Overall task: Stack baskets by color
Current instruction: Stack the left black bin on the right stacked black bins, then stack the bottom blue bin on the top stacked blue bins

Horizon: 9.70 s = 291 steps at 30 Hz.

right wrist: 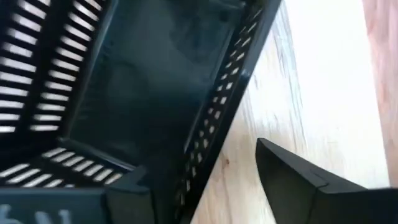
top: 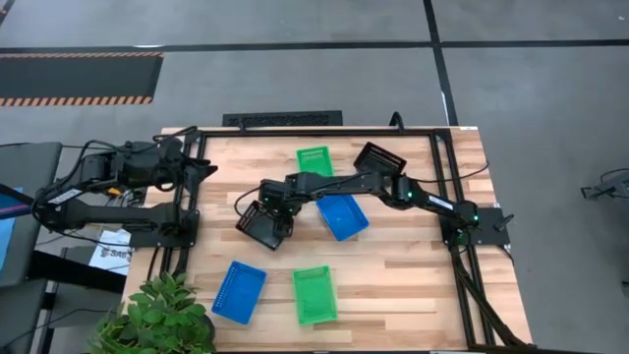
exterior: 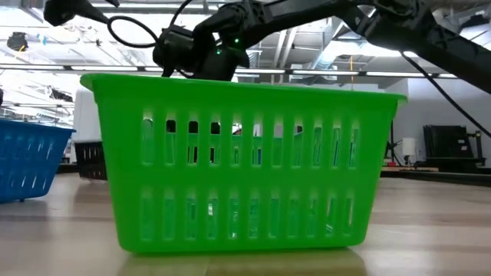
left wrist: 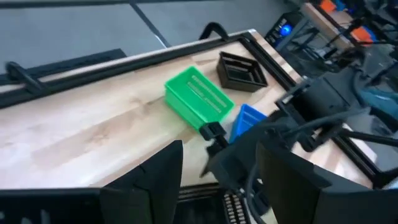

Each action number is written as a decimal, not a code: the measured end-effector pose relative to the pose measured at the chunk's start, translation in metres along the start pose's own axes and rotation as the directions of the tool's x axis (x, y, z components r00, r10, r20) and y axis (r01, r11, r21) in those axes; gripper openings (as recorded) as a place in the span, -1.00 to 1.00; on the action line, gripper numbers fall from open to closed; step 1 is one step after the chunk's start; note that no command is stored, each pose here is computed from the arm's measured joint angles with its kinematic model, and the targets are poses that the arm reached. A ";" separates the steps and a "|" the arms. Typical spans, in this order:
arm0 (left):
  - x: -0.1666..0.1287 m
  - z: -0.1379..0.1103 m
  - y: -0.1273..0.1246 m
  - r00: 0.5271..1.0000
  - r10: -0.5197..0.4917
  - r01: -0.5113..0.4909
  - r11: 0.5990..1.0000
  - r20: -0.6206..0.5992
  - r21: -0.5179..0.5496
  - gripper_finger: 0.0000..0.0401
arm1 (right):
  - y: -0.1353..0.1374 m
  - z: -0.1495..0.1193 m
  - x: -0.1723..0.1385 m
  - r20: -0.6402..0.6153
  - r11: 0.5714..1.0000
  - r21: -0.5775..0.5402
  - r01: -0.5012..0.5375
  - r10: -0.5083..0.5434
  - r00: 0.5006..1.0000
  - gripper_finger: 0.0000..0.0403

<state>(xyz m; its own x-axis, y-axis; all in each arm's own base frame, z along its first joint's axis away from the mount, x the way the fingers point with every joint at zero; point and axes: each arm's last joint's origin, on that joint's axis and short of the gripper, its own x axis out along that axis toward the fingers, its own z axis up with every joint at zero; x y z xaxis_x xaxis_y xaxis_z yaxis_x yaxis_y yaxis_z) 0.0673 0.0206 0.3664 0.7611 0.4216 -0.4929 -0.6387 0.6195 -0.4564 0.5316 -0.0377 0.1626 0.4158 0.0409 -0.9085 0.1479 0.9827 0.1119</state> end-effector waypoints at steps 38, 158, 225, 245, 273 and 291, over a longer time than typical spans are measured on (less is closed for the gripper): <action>0.000 0.000 0.003 0.995 0.082 -0.084 0.996 0.048 0.040 -0.04 | -0.019 0.007 -0.030 0.010 0.981 0.189 -0.043 0.042 0.999 -0.98; 0.042 -0.020 -0.018 0.858 -0.043 0.058 0.998 -0.511 0.014 0.25 | -0.210 -0.257 -0.298 0.064 0.900 0.385 0.205 -0.248 0.967 0.15; 0.175 -0.246 -0.087 0.564 0.109 0.410 0.823 -0.819 0.392 -0.41 | 0.057 -0.247 -0.318 0.240 0.971 0.227 -0.071 0.015 0.971 0.10; 0.207 -0.163 -0.098 0.734 0.312 0.071 0.848 -0.604 0.525 -1.00 | 0.045 -0.246 -0.286 0.276 0.892 0.444 0.086 -0.228 0.934 0.10; 0.212 -0.015 -0.127 0.893 0.380 -0.239 0.855 -0.240 0.461 -1.00 | 0.047 -0.143 -0.182 0.488 0.909 0.408 0.087 -0.297 0.821 0.10; 0.215 -0.010 -0.127 0.905 0.380 -0.261 0.850 -0.190 0.458 -1.00 | 0.049 -0.129 -0.187 0.534 0.913 0.389 0.126 -0.335 0.776 0.10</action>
<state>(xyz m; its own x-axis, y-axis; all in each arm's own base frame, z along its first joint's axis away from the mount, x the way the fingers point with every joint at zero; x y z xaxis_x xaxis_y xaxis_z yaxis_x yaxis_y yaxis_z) 0.3104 0.0258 0.3107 0.4247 0.4911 -0.7606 -0.6893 0.7200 0.0800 0.3458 0.0260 0.2861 0.7525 -0.3941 -0.5276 0.5363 0.8317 0.1437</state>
